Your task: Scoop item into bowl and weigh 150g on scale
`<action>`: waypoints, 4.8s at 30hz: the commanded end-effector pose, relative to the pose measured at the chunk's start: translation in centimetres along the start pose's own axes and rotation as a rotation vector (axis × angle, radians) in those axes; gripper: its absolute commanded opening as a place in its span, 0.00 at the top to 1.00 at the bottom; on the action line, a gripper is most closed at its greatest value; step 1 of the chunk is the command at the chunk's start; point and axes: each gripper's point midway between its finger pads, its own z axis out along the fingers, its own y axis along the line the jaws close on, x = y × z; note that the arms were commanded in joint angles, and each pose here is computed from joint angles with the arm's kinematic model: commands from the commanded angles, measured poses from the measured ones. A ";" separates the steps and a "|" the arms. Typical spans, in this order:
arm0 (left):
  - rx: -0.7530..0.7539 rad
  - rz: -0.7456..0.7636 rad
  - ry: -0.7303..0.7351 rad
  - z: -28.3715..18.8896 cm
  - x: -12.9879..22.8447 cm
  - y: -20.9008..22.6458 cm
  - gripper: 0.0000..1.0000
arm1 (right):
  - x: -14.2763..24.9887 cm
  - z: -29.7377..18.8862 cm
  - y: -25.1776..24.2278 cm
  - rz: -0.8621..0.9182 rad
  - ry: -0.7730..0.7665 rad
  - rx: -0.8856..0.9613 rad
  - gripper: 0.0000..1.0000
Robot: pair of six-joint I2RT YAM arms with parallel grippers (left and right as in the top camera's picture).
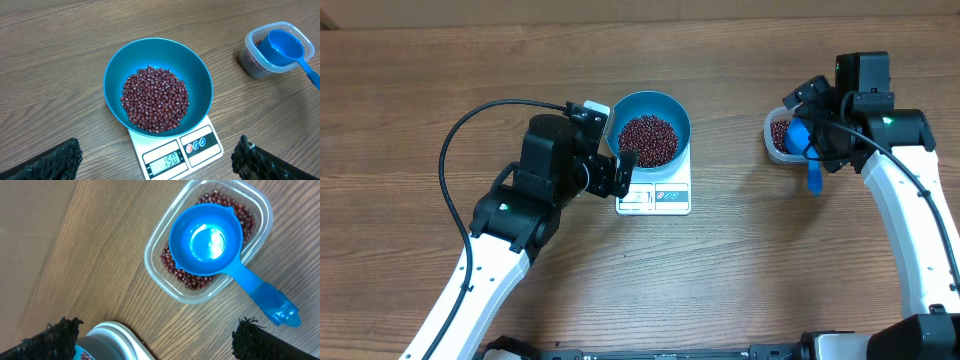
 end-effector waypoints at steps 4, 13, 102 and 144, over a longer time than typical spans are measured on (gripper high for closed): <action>0.007 0.031 -0.024 -0.3 -1.1 -0.3 0.00 | -1.6 -2.2 1.3 -0.297 -0.072 -0.041 0.00; 0.007 0.031 -0.028 -0.3 -1.2 -0.3 0.00 | -1.6 -6.9 1.1 -0.661 -0.057 -0.012 0.00; 0.164 0.002 0.121 6.6 2.4 -1.8 0.00 | -0.3 -12.1 -1.2 -0.796 0.039 0.062 0.00; 0.087 0.004 0.192 9.8 4.6 -0.7 0.00 | -0.3 -12.1 -1.2 -0.796 0.039 0.062 0.00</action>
